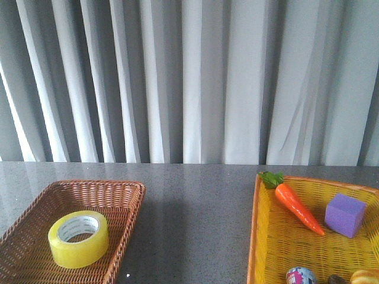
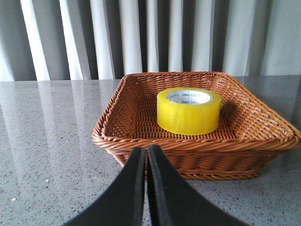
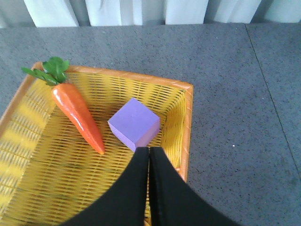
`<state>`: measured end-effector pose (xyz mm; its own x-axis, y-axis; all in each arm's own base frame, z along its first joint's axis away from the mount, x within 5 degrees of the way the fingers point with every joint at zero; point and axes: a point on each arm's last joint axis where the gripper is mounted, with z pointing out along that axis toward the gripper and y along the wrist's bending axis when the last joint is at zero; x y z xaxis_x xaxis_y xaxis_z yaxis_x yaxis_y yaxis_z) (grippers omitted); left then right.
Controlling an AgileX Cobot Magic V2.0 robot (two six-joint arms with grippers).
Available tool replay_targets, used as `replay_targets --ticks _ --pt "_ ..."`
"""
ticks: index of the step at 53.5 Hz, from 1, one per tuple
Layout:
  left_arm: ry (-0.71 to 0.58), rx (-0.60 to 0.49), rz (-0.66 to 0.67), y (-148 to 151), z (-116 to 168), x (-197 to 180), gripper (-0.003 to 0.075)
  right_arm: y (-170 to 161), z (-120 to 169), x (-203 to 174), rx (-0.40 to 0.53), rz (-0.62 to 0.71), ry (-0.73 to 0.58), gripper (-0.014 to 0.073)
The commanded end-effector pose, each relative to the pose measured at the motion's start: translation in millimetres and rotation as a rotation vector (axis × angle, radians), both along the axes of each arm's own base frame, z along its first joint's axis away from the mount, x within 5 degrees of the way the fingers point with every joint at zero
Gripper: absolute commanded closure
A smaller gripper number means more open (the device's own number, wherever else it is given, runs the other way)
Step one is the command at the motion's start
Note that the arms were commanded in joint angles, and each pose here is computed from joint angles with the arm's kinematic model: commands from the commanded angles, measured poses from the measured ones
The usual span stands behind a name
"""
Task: Transfer tape with both arms
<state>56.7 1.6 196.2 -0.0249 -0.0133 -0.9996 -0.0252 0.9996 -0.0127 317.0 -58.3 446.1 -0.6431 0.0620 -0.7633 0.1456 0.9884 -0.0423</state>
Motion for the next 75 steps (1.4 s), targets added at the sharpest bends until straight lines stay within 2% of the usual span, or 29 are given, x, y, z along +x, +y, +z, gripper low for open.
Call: replay_targets --ticks 1,9,13,18,23,27,33,38,46,55,58,64,75 --pt "-0.117 -0.004 -0.008 -1 16 -3 0.0726 16 29 -13 -0.053 0.039 -0.138 0.0603" --pt "-0.117 -0.004 -0.008 -1 16 -3 0.0726 48 38 -30 -0.064 0.143 -0.323 0.0603" --pt "-0.117 -0.004 -0.008 -1 16 -3 0.0726 67 27 -45 -0.063 0.210 -0.426 0.0603" --pt "-0.117 -0.004 -0.008 -1 16 -3 0.0726 83 11 -81 -0.082 0.285 -0.546 0.0603" --pt "-0.117 -0.004 -0.008 -1 16 -3 0.0726 84 -24 -123 -0.151 0.330 -0.595 0.0603" --pt "-0.117 -0.004 -0.008 -1 16 -3 0.0726 77 -47 -159 -0.154 0.315 -0.641 0.0603" --pt "-0.117 -0.004 -0.008 -1 16 -3 0.0726 64 -89 -200 -0.168 0.258 -0.642 0.0603" --pt "-0.117 -0.004 -0.008 -1 16 -3 0.0726 58 -131 -218 -0.131 0.204 -0.603 0.0603" --pt "-0.117 -0.004 -0.008 -1 16 -3 0.0726 58 -193 -231 -0.016 0.154 -0.589 0.0603" --pt "-0.117 -0.004 -0.008 -1 16 -3 0.0726 60 -242 -243 0.058 0.157 -0.721 0.0603" --pt "-0.117 -0.004 -0.008 -1 16 -3 0.0726 60 -246 -246 0.073 0.141 -0.692 0.0603" --pt "-0.117 -0.004 -0.008 -1 16 -3 0.0726 59 -250 -250 0.045 0.147 -0.660 0.0603" --pt "-0.117 -0.004 -0.008 -1 16 -3 0.0726 59 -249 -258 0.026 0.153 -0.706 0.0603"
